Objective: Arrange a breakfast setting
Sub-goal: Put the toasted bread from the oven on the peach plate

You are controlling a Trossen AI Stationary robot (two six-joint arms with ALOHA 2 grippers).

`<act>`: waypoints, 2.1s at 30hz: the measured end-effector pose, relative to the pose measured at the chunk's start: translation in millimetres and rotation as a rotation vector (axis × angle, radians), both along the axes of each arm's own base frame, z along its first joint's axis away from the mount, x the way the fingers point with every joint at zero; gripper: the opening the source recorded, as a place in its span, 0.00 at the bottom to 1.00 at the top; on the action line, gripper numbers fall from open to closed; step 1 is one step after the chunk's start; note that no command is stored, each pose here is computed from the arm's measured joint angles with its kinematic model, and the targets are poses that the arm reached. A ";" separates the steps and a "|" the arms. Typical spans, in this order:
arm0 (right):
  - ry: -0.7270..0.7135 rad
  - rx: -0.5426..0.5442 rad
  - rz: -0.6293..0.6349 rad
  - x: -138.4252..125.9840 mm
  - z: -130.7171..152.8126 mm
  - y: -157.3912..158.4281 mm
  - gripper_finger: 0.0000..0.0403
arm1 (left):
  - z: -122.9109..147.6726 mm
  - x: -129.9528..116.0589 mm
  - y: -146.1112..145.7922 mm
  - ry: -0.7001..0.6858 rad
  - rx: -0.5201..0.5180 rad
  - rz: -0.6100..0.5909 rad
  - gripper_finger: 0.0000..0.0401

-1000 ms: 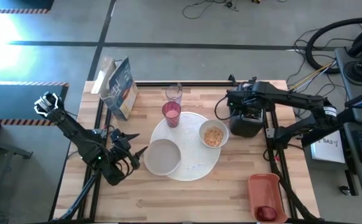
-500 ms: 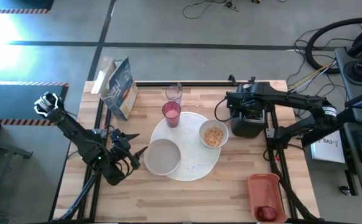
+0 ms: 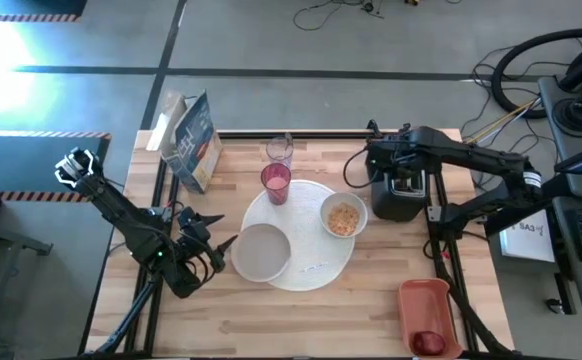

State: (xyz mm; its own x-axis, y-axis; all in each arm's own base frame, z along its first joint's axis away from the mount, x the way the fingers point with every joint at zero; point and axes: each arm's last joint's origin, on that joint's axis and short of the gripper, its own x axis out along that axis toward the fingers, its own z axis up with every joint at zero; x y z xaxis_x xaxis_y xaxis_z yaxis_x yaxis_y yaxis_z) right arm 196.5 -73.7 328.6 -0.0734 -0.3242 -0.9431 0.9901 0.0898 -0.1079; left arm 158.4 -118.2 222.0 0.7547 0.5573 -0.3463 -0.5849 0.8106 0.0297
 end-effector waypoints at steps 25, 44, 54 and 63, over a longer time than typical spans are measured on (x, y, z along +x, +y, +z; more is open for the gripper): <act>-0.306 -0.010 0.138 -0.1 78.4 8.6 0.03 | 0.4 0.6 -0.6 -0.009 -0.009 0.000 0.76; -0.692 0.057 0.737 162.2 -10.6 114.0 0.03 | 0.5 0.8 -0.9 -0.016 -0.018 0.002 0.76; -0.762 0.080 0.818 214.1 -62.5 129.1 0.03 | -0.1 -0.8 -3.1 0.012 -0.050 -0.027 0.76; -0.805 0.058 0.848 235.6 -87.8 132.3 0.03 | 0.5 -2.1 -4.1 0.012 -0.056 -0.037 0.76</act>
